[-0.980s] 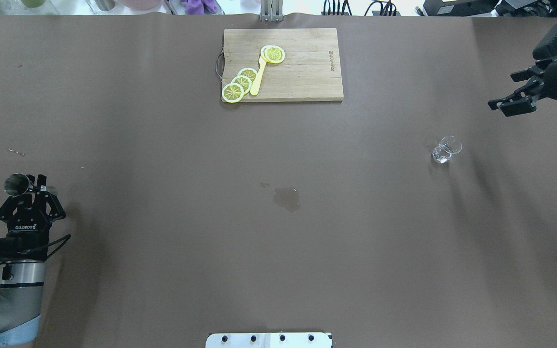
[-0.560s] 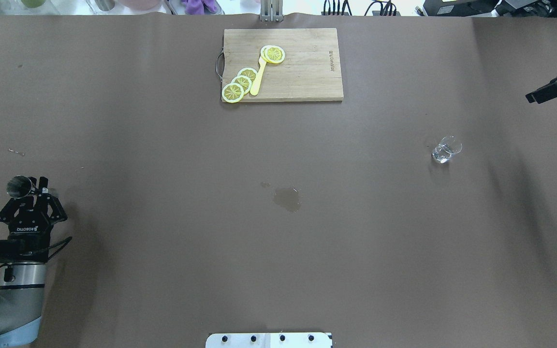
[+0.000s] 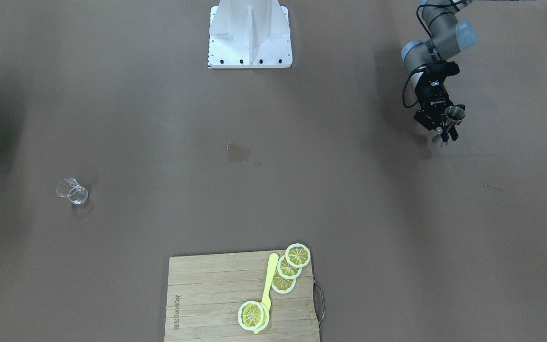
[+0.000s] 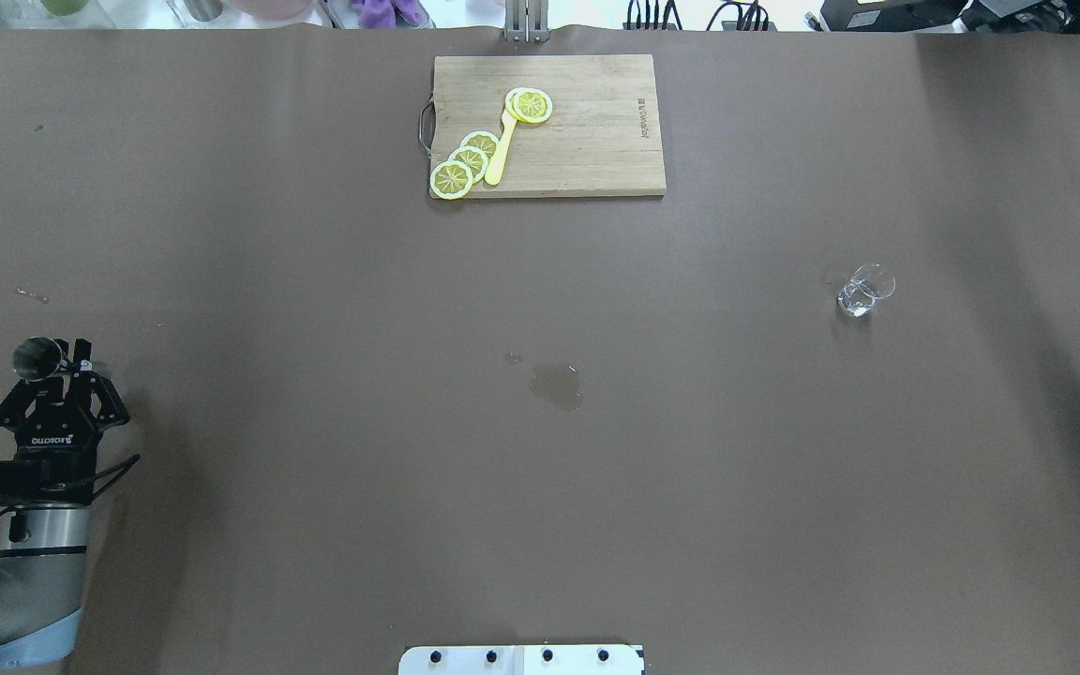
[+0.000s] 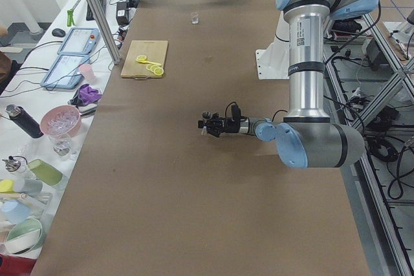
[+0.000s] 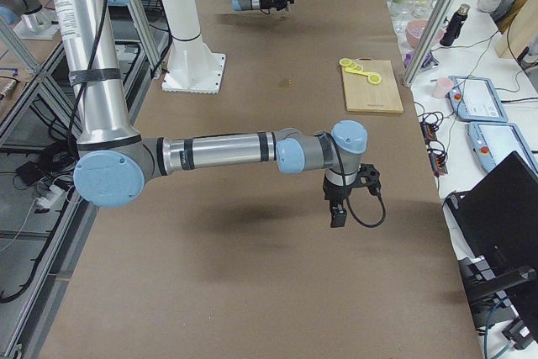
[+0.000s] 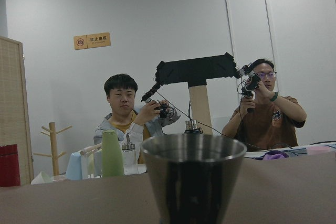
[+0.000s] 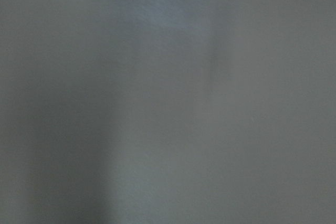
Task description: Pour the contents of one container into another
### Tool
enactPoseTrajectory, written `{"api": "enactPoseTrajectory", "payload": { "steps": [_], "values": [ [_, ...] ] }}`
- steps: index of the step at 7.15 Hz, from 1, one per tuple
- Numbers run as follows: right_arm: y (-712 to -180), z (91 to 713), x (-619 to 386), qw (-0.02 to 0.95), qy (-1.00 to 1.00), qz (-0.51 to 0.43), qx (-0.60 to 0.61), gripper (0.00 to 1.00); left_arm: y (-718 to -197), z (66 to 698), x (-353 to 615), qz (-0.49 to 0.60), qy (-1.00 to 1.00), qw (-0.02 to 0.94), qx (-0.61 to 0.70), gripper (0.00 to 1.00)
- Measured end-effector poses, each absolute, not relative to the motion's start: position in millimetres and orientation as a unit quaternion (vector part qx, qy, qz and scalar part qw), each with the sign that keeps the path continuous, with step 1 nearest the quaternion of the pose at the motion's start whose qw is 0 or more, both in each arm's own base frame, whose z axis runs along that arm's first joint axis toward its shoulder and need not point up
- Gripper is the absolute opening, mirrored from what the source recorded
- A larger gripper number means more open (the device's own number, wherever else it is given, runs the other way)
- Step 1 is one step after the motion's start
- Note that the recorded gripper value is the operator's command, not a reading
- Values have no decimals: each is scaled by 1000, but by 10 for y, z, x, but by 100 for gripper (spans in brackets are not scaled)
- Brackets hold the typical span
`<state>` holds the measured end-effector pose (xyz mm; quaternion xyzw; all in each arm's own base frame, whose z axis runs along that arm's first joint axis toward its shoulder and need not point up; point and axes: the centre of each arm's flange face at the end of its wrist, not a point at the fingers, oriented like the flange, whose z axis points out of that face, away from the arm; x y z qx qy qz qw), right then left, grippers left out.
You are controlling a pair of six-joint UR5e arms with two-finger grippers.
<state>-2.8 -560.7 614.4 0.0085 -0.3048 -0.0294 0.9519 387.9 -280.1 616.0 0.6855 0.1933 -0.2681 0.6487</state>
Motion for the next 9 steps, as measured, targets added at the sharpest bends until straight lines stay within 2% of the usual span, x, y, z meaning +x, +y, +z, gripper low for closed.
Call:
{"api": "enactPoseTrajectory", "payload": {
  "steps": [5,9],
  "values": [
    [-5104,6830,523,936,-339,62,-79,100,-2836,6141,3858,-276,196,646,685,0],
    [-4648,6794,774,932,-345,86,-69,100,-2828,6161,3871,-287,209,641,681,0]
  ]
}}
